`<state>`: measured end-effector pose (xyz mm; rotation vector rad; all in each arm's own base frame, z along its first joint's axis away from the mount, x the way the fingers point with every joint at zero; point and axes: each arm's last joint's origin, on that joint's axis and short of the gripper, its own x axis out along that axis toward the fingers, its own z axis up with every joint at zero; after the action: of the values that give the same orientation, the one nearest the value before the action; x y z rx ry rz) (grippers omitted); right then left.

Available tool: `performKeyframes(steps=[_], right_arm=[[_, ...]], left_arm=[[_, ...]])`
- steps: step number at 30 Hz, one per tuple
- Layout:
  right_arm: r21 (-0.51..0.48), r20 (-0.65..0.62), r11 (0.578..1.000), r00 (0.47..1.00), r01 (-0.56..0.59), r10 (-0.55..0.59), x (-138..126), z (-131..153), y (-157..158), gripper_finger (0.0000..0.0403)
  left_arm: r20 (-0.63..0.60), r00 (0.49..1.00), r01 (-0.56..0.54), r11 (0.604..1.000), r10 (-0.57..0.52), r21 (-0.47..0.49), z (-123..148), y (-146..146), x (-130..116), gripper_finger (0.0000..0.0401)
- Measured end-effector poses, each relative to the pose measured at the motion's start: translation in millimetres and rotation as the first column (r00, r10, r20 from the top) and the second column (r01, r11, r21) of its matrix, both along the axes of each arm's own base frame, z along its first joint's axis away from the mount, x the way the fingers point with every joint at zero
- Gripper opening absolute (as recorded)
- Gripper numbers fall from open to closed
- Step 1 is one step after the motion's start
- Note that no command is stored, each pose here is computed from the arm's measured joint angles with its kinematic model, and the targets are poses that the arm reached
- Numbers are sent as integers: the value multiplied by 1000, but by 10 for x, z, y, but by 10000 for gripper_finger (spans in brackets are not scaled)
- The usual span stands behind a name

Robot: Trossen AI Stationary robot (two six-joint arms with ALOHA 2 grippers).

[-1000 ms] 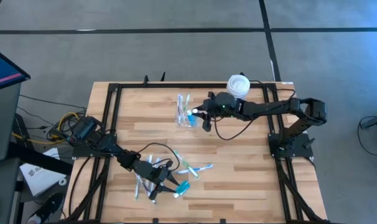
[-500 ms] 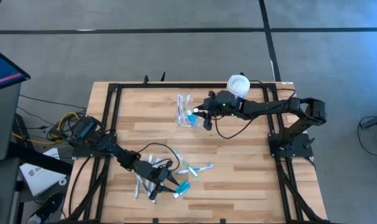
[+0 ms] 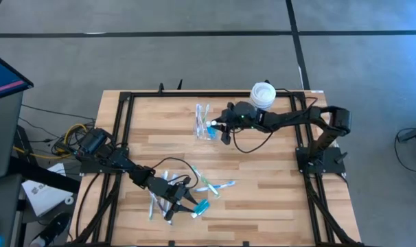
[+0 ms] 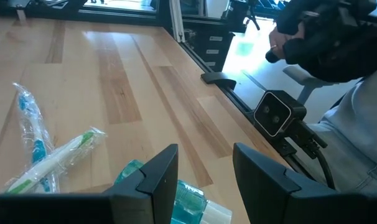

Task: Pick & Place toothbrushing station
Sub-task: Put the bottom mouthwash into the transparent organizer, then put the mouthwash into the transparent organizer

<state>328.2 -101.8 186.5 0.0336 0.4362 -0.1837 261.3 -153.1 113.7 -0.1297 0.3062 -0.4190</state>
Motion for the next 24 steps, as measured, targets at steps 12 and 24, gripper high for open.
performKeyframes(steps=[12,24], right_arm=[[5,4,1000,1000,6,-6,8,-15,-12,106],[26,8,999,1000,-28,28,-2,-17,-33,128]], left_arm=[[-1,1000,1,1000,-1,0,-1,0,0,149],[-2,1000,3,1000,-3,0,-1,-1,-1,149]])
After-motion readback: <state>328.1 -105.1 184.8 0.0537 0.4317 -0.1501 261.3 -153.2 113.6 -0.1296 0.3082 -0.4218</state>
